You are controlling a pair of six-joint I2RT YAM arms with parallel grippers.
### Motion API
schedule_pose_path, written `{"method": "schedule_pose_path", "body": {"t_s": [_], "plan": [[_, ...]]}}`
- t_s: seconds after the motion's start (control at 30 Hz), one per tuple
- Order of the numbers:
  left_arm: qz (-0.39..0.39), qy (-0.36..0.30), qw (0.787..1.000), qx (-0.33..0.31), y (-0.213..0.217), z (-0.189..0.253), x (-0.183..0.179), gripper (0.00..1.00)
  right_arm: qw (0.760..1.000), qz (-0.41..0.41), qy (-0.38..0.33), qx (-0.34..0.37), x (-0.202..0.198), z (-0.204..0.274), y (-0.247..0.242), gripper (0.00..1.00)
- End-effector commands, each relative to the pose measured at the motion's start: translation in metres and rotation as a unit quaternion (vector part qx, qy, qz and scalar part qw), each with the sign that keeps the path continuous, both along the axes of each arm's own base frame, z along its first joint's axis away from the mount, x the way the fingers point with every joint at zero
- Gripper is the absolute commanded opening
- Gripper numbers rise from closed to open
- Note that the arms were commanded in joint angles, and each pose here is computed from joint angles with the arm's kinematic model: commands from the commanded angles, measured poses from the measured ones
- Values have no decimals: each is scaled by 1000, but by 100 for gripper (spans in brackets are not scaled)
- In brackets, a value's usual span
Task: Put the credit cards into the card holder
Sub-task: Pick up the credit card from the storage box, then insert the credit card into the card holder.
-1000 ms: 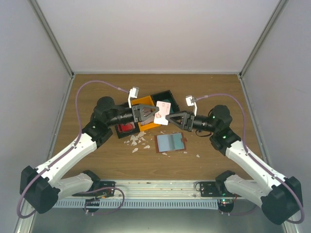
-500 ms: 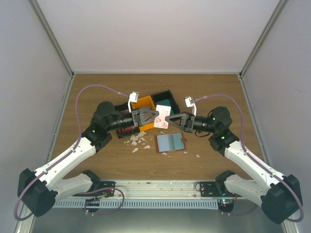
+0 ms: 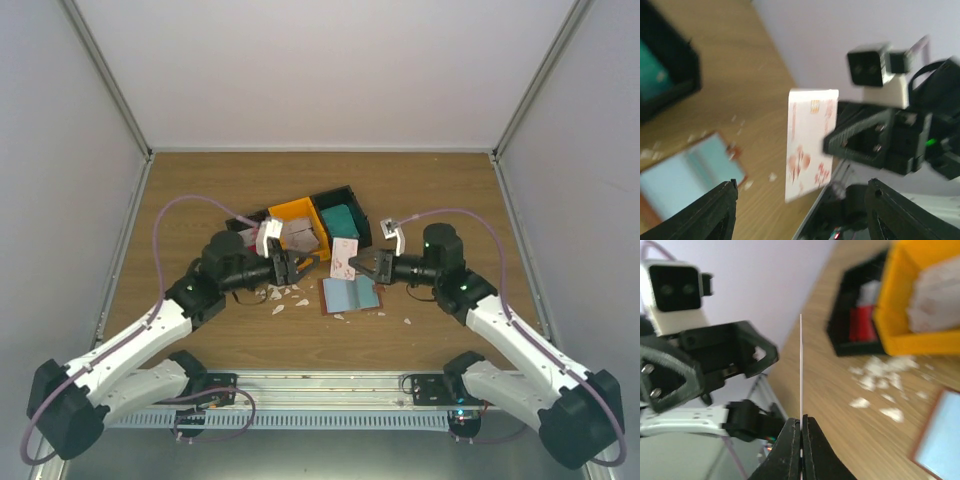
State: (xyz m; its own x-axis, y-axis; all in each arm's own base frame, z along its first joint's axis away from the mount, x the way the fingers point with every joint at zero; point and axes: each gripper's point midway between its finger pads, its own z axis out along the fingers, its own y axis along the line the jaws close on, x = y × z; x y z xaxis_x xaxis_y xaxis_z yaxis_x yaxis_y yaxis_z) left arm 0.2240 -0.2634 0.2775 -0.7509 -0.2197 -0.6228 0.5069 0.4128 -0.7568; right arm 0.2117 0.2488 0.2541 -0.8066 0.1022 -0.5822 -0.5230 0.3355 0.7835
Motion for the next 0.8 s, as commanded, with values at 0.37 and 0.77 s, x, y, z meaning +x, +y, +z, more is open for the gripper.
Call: {"method": "schedule_pose_path", "body": {"t_s": [0.37,0.77], "plan": [[-5,94,986,141,-30,-156,1,70,958,-112,114,-240,39,-161,-68,2],[-17,84,983,163,-43,-186,13,70,975,-72,75,-198,33,-180,-54,0]]}}
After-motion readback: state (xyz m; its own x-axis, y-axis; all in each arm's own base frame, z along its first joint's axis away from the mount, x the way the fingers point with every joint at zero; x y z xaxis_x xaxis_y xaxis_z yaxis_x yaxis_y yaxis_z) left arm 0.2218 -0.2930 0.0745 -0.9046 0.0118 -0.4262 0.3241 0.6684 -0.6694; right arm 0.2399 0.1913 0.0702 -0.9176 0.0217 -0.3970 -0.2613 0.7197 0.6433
